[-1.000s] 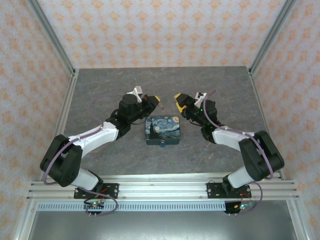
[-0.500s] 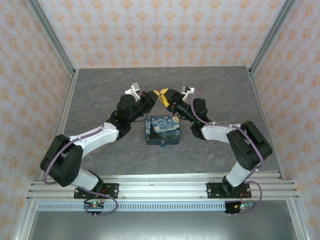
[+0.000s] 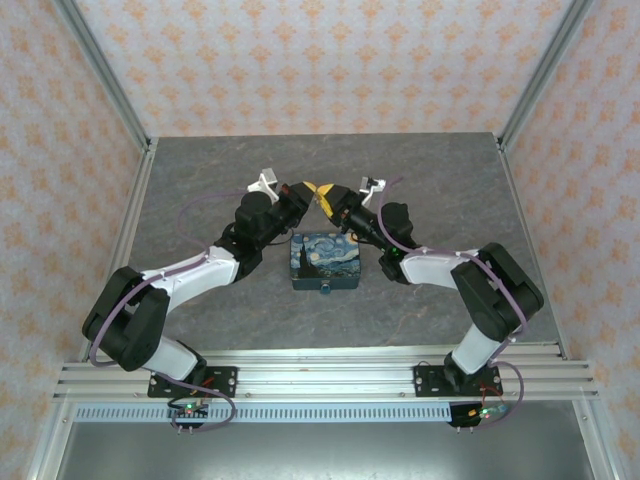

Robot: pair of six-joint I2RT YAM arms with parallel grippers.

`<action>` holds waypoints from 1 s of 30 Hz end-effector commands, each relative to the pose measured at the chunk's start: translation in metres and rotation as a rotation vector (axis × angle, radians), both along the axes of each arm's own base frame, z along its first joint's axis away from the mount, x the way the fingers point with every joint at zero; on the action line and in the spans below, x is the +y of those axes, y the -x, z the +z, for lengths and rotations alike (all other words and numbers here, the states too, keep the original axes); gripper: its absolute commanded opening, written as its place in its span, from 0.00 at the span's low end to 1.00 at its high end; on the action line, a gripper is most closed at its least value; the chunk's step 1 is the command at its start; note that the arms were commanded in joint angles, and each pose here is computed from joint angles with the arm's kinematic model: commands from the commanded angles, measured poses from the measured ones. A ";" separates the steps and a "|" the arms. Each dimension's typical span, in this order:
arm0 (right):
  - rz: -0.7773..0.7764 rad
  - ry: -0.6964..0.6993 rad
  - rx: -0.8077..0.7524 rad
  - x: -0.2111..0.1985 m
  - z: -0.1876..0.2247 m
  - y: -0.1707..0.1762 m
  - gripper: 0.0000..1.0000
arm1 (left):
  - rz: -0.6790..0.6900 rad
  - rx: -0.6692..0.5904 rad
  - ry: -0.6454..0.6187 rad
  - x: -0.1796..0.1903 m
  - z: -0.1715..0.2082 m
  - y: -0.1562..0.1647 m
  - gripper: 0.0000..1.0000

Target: Unlock a padlock with a key

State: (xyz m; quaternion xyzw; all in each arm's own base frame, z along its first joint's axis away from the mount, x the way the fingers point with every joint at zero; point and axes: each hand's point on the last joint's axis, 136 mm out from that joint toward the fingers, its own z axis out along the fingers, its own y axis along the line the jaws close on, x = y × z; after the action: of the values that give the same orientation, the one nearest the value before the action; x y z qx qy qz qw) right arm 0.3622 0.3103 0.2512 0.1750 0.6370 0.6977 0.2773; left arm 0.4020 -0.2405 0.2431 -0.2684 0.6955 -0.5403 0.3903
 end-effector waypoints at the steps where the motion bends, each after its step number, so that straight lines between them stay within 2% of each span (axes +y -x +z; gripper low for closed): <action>1: 0.001 -0.030 -0.034 0.001 0.006 0.005 0.25 | 0.034 -0.025 0.025 0.004 0.007 -0.002 0.00; 14: 0.015 -0.044 -0.013 0.013 -0.002 0.002 0.21 | 0.046 -0.024 0.027 0.006 0.006 -0.001 0.00; 18: 0.009 -0.046 -0.011 0.013 -0.002 0.000 0.16 | 0.049 -0.022 0.027 0.008 0.005 0.000 0.00; 24: 0.000 -0.042 -0.007 0.012 -0.004 -0.002 0.01 | 0.055 -0.020 0.027 0.009 0.002 0.002 0.00; 30: -0.005 -0.043 -0.005 0.013 -0.004 -0.004 0.00 | 0.064 -0.019 0.027 0.013 0.001 0.006 0.00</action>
State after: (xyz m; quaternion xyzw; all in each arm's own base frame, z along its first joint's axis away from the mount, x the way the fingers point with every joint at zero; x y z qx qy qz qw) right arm 0.3647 0.3201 0.2271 0.1946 0.6433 0.6934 0.2598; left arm 0.4012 -0.2314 0.2285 -0.2919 0.6940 -0.5284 0.3924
